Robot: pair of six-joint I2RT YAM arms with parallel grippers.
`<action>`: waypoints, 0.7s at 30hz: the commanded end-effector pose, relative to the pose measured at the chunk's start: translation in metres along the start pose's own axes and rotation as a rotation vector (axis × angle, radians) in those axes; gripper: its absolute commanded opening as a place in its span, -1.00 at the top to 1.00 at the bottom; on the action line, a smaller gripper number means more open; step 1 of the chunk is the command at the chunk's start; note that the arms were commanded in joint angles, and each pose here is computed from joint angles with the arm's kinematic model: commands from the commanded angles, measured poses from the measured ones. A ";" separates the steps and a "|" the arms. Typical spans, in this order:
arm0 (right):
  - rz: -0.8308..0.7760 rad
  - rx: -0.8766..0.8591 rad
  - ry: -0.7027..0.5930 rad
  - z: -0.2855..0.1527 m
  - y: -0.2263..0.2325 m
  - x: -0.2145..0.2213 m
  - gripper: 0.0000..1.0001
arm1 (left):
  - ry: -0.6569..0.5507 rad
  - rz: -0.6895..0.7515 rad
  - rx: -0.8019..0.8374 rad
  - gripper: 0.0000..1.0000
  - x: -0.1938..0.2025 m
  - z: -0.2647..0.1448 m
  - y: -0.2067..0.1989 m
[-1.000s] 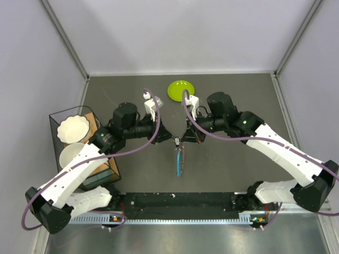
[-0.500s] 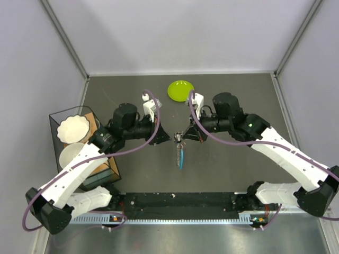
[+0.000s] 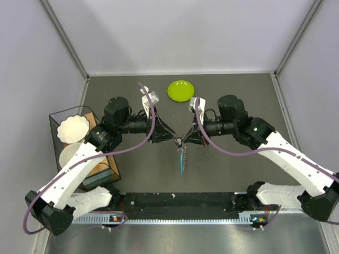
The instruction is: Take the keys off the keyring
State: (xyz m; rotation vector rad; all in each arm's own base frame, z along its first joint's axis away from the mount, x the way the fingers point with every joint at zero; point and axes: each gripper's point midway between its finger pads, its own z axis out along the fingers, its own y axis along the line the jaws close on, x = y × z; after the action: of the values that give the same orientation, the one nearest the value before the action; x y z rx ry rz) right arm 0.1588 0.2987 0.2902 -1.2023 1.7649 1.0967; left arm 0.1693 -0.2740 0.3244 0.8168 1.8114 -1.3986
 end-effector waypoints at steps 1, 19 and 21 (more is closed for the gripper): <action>-0.116 -0.047 -0.125 -0.012 0.014 -0.033 1.00 | -0.035 0.134 0.238 0.20 -0.015 -0.004 -0.041; -0.124 -0.083 -0.143 -0.014 0.023 -0.036 1.00 | 0.051 0.177 0.208 0.42 0.006 0.010 -0.014; -0.124 -0.080 -0.143 -0.013 0.022 -0.036 1.00 | 0.058 0.171 0.205 0.63 0.008 0.011 -0.013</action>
State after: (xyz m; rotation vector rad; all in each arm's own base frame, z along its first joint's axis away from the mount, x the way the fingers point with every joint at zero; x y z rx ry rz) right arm 0.1495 0.3010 0.3052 -1.2346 1.6685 1.1480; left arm 0.1589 -0.2859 0.3218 1.0497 1.6596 -1.4816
